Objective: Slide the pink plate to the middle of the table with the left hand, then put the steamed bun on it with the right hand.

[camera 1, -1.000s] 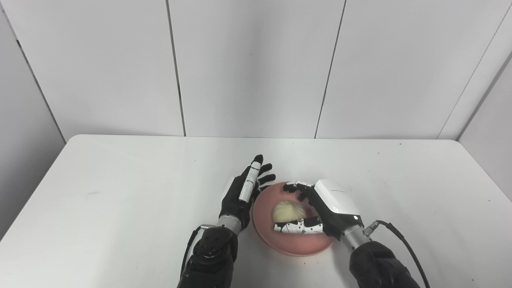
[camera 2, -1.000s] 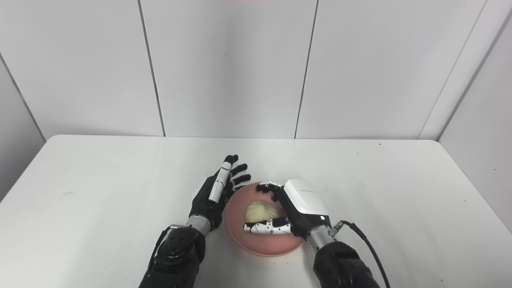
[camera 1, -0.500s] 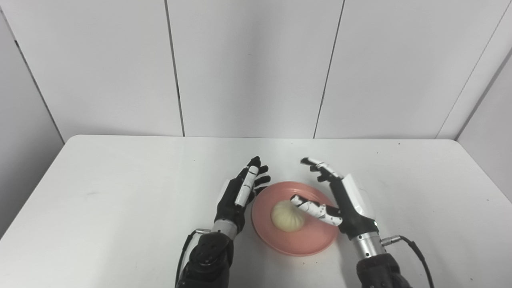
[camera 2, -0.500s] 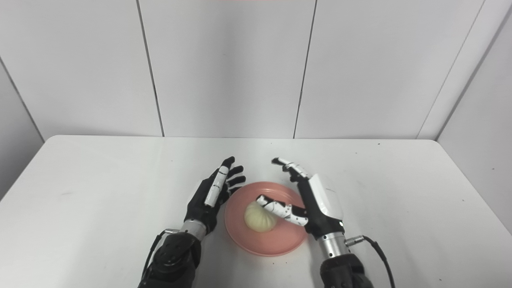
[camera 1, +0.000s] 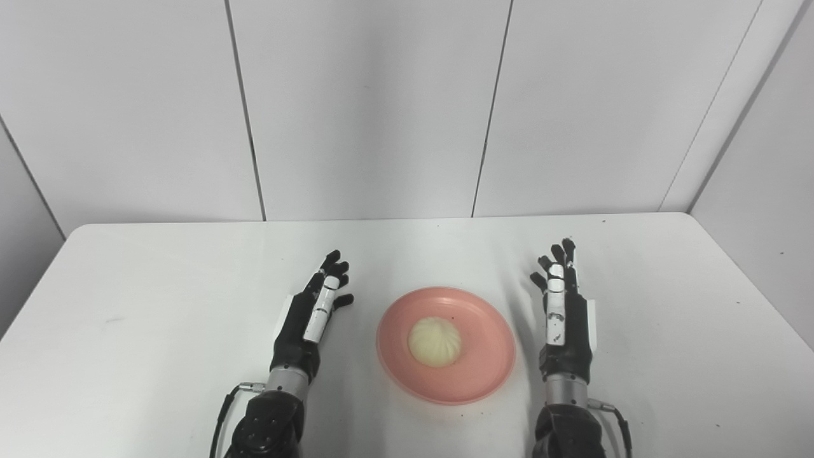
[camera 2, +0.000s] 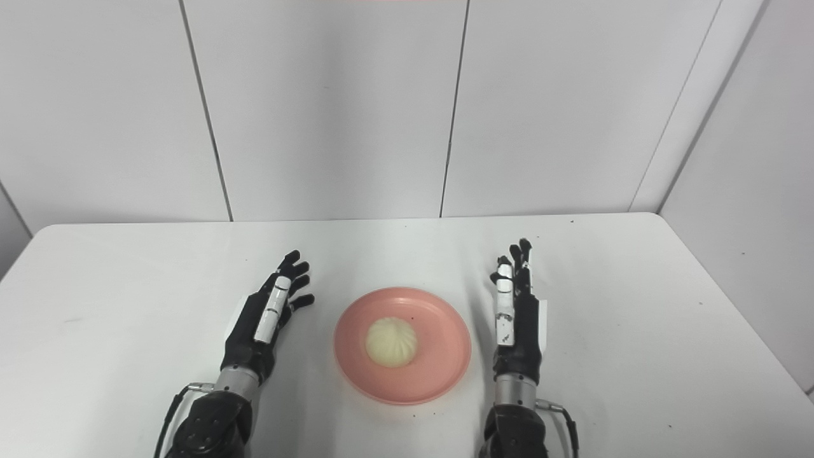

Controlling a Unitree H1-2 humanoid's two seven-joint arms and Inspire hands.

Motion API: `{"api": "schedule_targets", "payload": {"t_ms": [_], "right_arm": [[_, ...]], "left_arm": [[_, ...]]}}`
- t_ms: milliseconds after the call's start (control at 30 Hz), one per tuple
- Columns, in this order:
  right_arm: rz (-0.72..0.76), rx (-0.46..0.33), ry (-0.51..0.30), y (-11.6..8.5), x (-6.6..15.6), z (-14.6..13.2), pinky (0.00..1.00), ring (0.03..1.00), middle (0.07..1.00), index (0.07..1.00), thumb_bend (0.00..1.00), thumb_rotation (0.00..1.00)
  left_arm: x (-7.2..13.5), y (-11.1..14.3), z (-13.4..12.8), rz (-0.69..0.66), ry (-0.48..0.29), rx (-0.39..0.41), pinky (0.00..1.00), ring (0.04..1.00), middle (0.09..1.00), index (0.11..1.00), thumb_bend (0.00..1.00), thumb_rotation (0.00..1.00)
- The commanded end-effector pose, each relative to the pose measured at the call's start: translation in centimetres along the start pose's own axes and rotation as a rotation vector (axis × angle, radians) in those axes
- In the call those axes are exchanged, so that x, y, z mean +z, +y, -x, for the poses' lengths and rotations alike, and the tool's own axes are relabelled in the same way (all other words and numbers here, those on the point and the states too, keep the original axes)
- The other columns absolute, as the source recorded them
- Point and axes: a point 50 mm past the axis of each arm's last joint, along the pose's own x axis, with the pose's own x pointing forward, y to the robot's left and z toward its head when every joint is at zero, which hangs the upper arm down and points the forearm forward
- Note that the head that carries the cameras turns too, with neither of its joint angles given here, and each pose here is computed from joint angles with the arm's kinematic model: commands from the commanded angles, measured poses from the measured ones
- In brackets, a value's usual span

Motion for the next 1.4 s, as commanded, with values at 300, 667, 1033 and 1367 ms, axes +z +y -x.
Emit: {"api": "schedule_targets", "payload": {"t_ms": [300,667,1033,1367], "right_arm": [[0.013,0.002,0.03,1.8,1.1,-0.1,0.95,0.906,0.923,0.942,0.65,1.0],[0.111,0.058,0.058,1.6,1.5,0.1,0.98,0.922,0.92,0.917,0.66,1.0],[0.209,0.132,0.093,0.8,1.6,0.2,1.0,0.947,0.888,0.885,0.69,1.0],[0.145,0.211,0.162,-0.5,1.6,-0.2,1.0,0.938,0.873,0.889,0.73,1.0]], "left_arm": [[1.4,1.0,-0.2,-0.035,-0.041,0.022,0.96,0.959,0.952,0.919,0.64,0.92],[1.4,0.4,0.0,-0.028,-0.058,0.043,0.98,0.973,0.956,0.926,0.65,0.94],[1.7,-0.5,0.1,-0.016,-0.088,0.078,1.0,0.986,0.967,0.943,0.65,0.99],[1.7,-2.2,0.1,0.019,-0.115,0.1,1.0,1.0,0.984,0.983,0.65,1.0]]}}
